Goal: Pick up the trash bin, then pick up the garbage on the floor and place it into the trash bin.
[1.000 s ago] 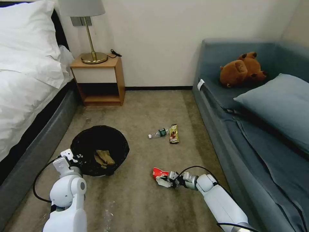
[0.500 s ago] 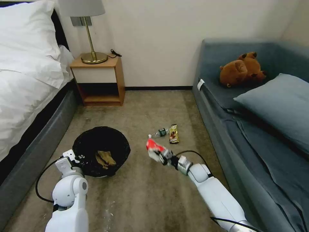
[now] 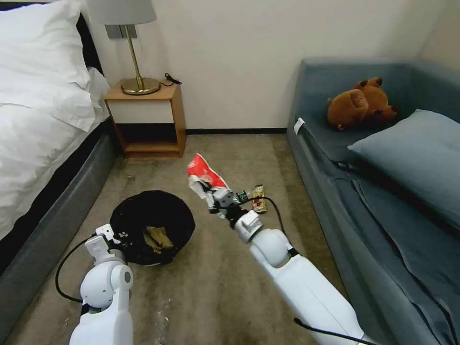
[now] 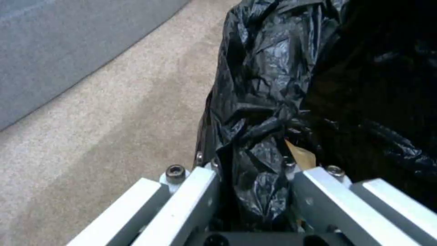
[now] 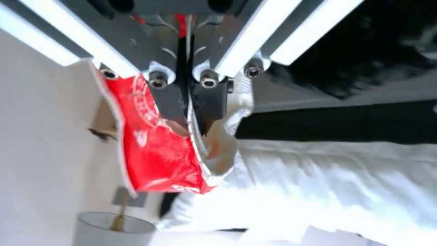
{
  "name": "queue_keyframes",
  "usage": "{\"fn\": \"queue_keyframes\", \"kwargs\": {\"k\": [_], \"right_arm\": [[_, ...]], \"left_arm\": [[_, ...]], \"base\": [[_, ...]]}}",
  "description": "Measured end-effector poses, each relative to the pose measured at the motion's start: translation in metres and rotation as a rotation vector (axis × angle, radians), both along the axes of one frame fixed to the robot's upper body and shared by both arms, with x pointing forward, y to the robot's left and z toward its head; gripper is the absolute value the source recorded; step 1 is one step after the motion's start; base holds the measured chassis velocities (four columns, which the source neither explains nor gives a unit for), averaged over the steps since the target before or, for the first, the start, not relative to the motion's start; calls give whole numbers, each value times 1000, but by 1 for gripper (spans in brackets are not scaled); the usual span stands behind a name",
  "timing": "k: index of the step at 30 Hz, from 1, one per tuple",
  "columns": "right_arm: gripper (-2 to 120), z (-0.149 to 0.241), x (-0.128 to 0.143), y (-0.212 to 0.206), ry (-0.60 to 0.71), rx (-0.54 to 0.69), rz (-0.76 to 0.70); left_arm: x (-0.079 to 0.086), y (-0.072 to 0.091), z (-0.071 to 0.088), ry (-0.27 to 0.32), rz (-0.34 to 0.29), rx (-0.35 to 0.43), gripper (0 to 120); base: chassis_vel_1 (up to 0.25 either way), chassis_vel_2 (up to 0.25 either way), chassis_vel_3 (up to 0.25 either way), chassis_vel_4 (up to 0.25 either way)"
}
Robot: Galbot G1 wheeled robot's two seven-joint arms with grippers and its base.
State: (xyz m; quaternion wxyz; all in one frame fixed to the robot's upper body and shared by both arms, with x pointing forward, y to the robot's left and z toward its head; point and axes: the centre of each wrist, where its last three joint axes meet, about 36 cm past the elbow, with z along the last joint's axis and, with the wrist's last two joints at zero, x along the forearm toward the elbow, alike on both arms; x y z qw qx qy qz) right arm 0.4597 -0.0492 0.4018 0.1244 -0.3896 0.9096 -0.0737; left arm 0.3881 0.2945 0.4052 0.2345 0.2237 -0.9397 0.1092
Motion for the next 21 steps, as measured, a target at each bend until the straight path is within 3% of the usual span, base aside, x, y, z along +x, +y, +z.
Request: {"fn": "queue_keyframes", "kwargs": {"k": [13,21], "right_arm": [[0,-12,21,47,-22,-42,51],[0,-29,14,69,-11,-66,92]], "left_arm": [[-3,-6,4,-3,-7,2,3],[-1,-10,5,-5,-14,2,3]], "base": [[0,0,0,0],[0,0,0,0]]}}
